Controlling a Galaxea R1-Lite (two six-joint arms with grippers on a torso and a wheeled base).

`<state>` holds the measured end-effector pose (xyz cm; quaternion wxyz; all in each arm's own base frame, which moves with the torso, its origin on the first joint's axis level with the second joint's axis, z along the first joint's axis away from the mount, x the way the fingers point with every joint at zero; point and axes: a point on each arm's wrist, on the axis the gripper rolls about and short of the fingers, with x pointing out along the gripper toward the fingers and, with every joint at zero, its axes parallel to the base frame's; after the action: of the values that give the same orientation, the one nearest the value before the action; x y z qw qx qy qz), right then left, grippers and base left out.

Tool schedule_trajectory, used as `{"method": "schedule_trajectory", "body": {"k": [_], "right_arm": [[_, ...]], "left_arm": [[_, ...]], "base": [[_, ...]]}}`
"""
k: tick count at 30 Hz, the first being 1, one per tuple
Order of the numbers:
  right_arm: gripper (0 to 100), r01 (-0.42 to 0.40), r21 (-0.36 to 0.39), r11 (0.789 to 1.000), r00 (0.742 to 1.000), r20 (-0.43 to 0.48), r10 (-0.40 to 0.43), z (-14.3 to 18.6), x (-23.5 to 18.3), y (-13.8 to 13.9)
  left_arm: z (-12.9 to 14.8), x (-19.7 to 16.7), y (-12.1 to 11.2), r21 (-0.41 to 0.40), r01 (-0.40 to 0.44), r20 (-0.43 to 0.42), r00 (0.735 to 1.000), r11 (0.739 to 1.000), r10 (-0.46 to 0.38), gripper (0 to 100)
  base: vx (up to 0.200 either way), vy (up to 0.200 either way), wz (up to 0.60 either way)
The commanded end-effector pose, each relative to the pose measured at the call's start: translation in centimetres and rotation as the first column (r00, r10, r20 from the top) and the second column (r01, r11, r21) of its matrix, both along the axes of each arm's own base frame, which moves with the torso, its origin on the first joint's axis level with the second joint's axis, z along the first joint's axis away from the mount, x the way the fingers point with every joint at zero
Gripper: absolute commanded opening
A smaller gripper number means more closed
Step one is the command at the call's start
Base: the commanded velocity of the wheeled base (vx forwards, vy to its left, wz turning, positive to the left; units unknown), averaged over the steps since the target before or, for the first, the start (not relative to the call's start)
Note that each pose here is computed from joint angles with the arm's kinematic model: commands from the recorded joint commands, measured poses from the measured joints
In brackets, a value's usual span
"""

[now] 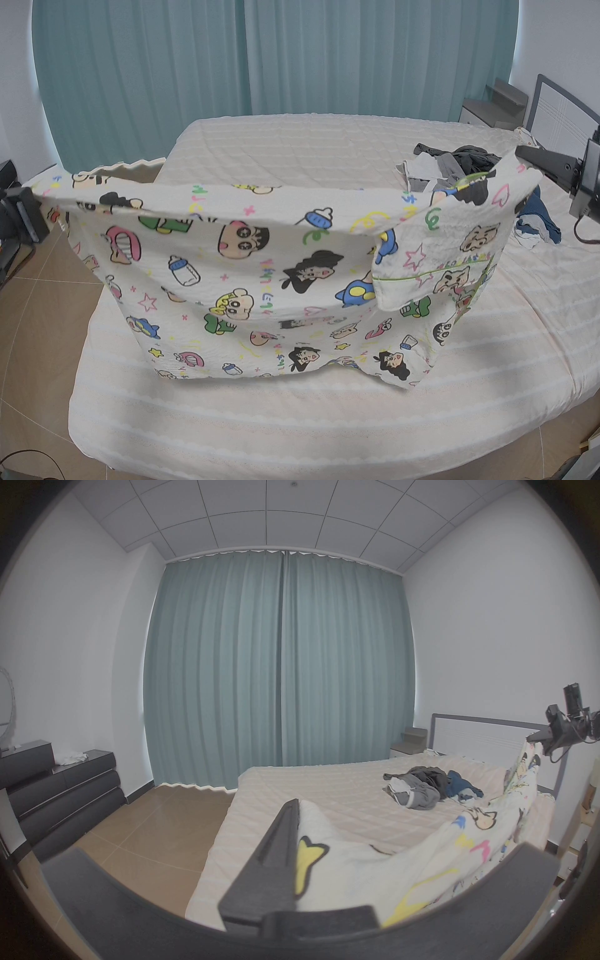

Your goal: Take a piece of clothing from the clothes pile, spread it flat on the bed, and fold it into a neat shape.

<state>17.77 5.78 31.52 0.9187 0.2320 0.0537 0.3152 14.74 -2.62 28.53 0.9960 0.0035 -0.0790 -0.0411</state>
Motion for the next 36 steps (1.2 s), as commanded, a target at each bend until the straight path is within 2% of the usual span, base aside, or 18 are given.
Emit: {"method": "schedule_trajectory", "body": {"k": [1, 7, 8, 9, 10, 11, 15, 17, 20, 22, 24, 25, 26, 29, 32, 33, 34, 36], "right_arm": [[0, 0.020, 0.003, 1.000, 1.000, 0.009, -0.020, 1.6, 5.1, 0.9], [0, 0.070, 0.034, 0.997, 0.991, 0.115, -0.073, 5.2, 11.0, 1.0], [0, 0.070, 0.034, 0.997, 0.991, 0.115, -0.073, 5.2, 11.0, 1.0], [0, 0.075, 0.049, 0.996, 0.983, 0.164, -0.082, 6.7, 12.2, 1.0], [0, 0.075, 0.049, 0.996, 0.983, 0.165, -0.082, 6.7, 12.2, 1.0], [0, 0.075, 0.059, 0.995, 0.976, 0.202, -0.085, 7.7, 12.9, 1.1], [0, 0.078, 0.072, 0.994, 0.967, 0.239, -0.093, 8.4, 14.6, 1.3], [0, 0.091, 0.070, 0.993, 0.969, 0.225, -0.105, 7.4, 16.2, 1.6], [0, 0.099, 0.069, 0.993, 0.973, 0.203, -0.111, 6.4, 17.0, 1.9], [0, 0.120, 0.050, 0.992, 0.982, 0.144, -0.126, 3.7, 17.7, 2.0], [0, 0.113, 0.043, 0.993, 0.986, 0.118, -0.118, 2.4, 17.4, 2.0], [0, 0.094, 0.024, 0.995, 0.992, 0.084, -0.096, 0.8, 16.6, 1.9], [0, 0.088, 0.021, 0.996, 0.993, 0.077, -0.090, 0.6, 16.4, 1.9], [0, 0.009, -0.032, 0.999, 0.999, -0.041, -0.010, -3.4, 13.7, 1.4], [0, -0.021, -0.072, 0.997, 0.996, -0.089, 0.014, -5.9, 11.7, 0.8], [0, -0.029, -0.084, 0.996, 0.994, -0.104, 0.020, -6.7, 10.8, 0.4], [0, -0.029, -0.084, 0.996, 0.994, -0.104, 0.020, -6.7, 10.8, 0.4], [0, -0.066, -0.083, 0.994, 0.990, -0.133, 0.055, -7.4, 8.8, -0.2]], "left_arm": [[1.5, 7.3, -0.5, 0.008, -0.045, -0.043, 0.998, 0.999, 0.045, 0], [5.7, 14.6, -0.7, -0.019, -0.091, 0.069, 0.993, 0.996, 0.092, 0], [5.7, 14.6, -0.7, -0.019, -0.091, 0.069, 0.993, 0.996, 0.092, 0], [6.9, 16.6, -0.7, -0.034, -0.117, 0.114, 0.986, 0.993, 0.120, 0], [7.0, 16.7, -0.7, -0.035, -0.118, 0.117, 0.986, 0.992, 0.122, 0], [7.9, 18.1, -0.8, -0.047, -0.124, 0.156, 0.979, 0.991, 0.130, 0], [8.1, 20.5, -1.0, -0.060, -0.119, 0.181, 0.975, 0.991, 0.128, 0], [6.6, 22.7, -1.2, -0.059, -0.120, 0.158, 0.979, 0.991, 0.128, 0], [5.3, 23.9, -1.2, -0.054, -0.127, 0.132, 0.982, 0.990, 0.133, 0], [2.6, 25.6, -1.1, -0.066, -0.139, 0.088, 0.986, 0.988, 0.145, 0], [1.2, 25.8, -1.1, -0.078, -0.158, 0.062, 0.985, 0.984, 0.163, 0], [-1.4, 25.6, -1.1, -0.070, -0.179, 0.006, 0.984, 0.981, 0.180, 0], [-1.8, 25.5, -1.1, -0.067, -0.179, -0.002, 0.984, 0.982, 0.179, 0], [-6.0, 22.9, -0.8, -0.032, -0.150, -0.115, 0.983, 0.988, 0.145, 0], [-9.0, 19.5, -0.7, -0.012, -0.086, -0.210, 0.974, 0.996, 0.082, 0], [-10.3, 17.9, -0.6, -0.006, -0.055, -0.260, 0.964, 0.998, 0.051, 0], [-10.3, 17.9, -0.6, -0.006, -0.055, -0.260, 0.964, 0.998, 0.051, 0], [-12.3, 15.1, -0.4, 0.005, -0.022, -0.340, 0.940, 1.000, 0.023, 0]], "base": [[0.000, 0.000, 0.00], [0.000, 0.000, 0.00], [0.000, 0.000, 0.00], [0.000, 0.000, 0.00], [0.000, 0.000, 0.00], [0.000, 0.000, 0.00], [0.000, 0.000, 0.00], [0.000, 0.000, 0.00], [0.000, 0.000, 0.00], [0.000, 0.000, 0.00], [0.000, 0.000, 0.00], [0.000, 0.000, 0.00], [0.000, 0.000, 0.00], [0.000, 0.000, 0.00], [0.000, 0.000, 0.00], [0.000, 0.000, 0.00], [0.000, 0.000, 0.00], [0.000, 0.000, 0.00]]}}
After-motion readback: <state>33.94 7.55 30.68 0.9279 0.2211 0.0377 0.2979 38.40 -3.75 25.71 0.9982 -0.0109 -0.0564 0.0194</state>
